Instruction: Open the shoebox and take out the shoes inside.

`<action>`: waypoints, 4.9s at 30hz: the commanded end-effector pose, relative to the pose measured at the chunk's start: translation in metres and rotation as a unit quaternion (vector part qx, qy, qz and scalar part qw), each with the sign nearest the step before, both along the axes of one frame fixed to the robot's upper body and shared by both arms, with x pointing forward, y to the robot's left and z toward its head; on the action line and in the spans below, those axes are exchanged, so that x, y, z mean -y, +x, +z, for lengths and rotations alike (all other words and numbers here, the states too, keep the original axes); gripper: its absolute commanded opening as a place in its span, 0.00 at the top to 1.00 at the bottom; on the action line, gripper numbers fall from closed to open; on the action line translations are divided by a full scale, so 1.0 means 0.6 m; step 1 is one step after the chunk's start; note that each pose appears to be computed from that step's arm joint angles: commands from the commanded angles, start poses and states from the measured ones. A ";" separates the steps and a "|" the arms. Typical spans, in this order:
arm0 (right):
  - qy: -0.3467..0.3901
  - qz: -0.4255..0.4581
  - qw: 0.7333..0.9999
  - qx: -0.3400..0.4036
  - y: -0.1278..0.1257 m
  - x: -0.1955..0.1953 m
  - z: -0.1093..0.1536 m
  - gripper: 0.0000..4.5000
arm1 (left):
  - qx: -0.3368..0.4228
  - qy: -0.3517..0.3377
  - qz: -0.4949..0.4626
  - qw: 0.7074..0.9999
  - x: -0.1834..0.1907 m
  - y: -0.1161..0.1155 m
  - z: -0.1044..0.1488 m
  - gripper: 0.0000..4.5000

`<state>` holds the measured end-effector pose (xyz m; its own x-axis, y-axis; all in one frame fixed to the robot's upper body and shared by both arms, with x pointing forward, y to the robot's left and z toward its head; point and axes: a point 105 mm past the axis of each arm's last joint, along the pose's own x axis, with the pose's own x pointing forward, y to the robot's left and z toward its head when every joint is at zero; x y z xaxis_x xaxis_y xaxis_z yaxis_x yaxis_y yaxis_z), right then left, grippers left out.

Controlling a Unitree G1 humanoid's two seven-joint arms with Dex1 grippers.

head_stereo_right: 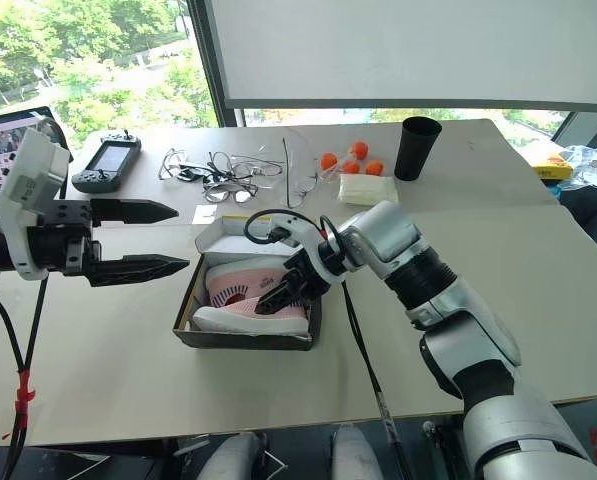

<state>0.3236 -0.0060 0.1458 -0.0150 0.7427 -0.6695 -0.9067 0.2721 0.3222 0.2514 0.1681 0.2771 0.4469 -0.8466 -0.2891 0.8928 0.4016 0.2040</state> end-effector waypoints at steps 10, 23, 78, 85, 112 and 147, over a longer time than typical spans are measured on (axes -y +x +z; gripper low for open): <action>0.082 0.048 0.995 -0.006 -0.013 -0.008 0.053 0.94 | 0.047 0.031 0.017 0.998 -0.007 0.006 0.007 0.00; 0.233 -0.016 0.971 -0.059 0.000 -0.017 0.111 1.00 | 0.049 0.018 0.005 0.999 0.009 0.015 0.006 0.00; 0.191 -0.105 0.972 -0.091 -0.069 -0.022 -0.001 1.00 | 0.004 0.127 0.052 0.991 -0.034 0.047 -0.044 0.00; 0.142 -0.189 0.969 -0.078 -0.018 -0.016 -0.040 1.00 | -0.034 0.182 0.073 0.980 -0.069 0.024 -0.066 0.00; 0.495 -0.180 0.831 -0.180 0.037 0.003 0.231 1.00 | -0.104 0.233 0.047 0.966 -0.072 -0.020 -0.136 0.00; 0.112 -0.252 0.928 0.249 0.061 0.296 0.209 0.09 | 0.013 0.036 0.112 0.993 -0.096 0.016 0.008 0.00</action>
